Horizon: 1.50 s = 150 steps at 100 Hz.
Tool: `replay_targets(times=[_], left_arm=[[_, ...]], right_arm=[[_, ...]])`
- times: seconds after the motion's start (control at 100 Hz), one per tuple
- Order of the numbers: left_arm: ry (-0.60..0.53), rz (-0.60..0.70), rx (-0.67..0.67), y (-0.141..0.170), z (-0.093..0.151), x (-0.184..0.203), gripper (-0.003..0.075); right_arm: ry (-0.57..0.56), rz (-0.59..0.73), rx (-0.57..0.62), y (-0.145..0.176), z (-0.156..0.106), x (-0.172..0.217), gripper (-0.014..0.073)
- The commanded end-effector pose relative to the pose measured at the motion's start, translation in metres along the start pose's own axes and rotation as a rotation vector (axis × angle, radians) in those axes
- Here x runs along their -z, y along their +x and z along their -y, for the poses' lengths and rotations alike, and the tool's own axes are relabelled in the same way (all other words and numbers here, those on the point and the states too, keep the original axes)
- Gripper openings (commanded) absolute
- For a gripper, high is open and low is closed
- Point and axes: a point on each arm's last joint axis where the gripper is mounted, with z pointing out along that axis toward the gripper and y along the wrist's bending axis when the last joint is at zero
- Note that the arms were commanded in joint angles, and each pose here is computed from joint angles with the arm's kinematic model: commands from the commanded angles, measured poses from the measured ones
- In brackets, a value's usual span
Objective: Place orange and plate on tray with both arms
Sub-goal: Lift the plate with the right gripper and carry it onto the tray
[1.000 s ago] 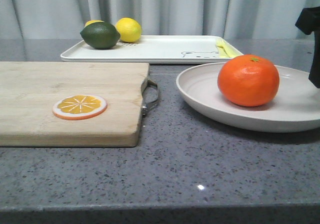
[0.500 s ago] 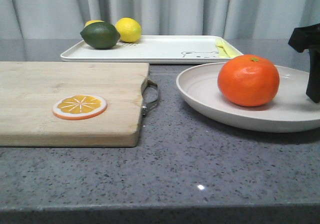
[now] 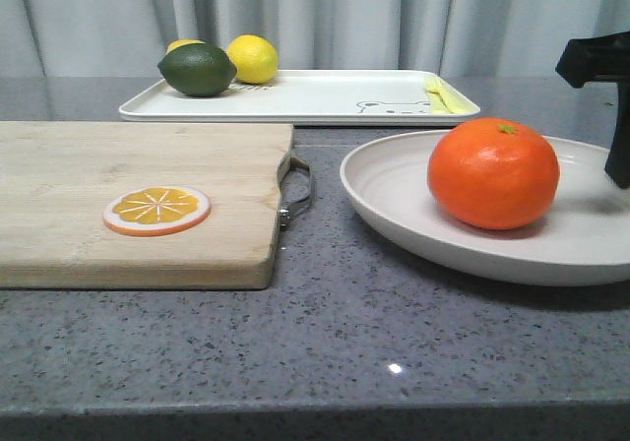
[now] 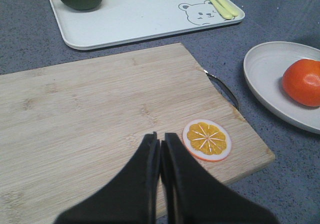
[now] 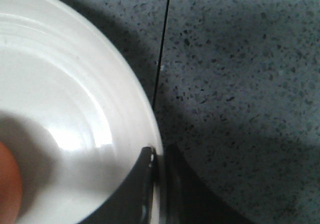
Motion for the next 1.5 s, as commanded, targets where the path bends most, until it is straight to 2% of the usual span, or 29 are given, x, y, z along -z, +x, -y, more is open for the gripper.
replay_targets(times=[0.0,0.17,0.29,0.66,1.07,1.49], left_arm=[[0.008,0.104,0.011,-0.015,0.002,0.004,-0.0019],[0.008,0.104,0.011,-0.015,0.002,0.004,-0.0018],[0.008,0.104,0.011,-0.015,0.002,0.004,-0.0019],[0.008,0.104,0.011,-0.015,0.002,0.004,-0.0018],[0.008,0.104,0.011,-0.015,0.002,0.004,-0.0019],[0.008,0.104,0.011,-0.015,0.002,0.004,-0.0019]], right_arm=[[0.012,0.072,0.029,-0.008,0.001,0.013,0.0],[-0.005,0.073,0.014,-0.008,-0.001,0.014,-0.0001],[-0.035,0.071,-0.012,-0.012,-0.004,0.02,-0.0074],[-0.101,0.151,-0.076,-0.047,-0.003,0.045,-0.0068],[-0.22,0.255,-0.072,-0.123,-0.018,0.051,-0.0068],[-0.294,0.268,-0.051,-0.202,-0.027,0.02,-0.0068]])
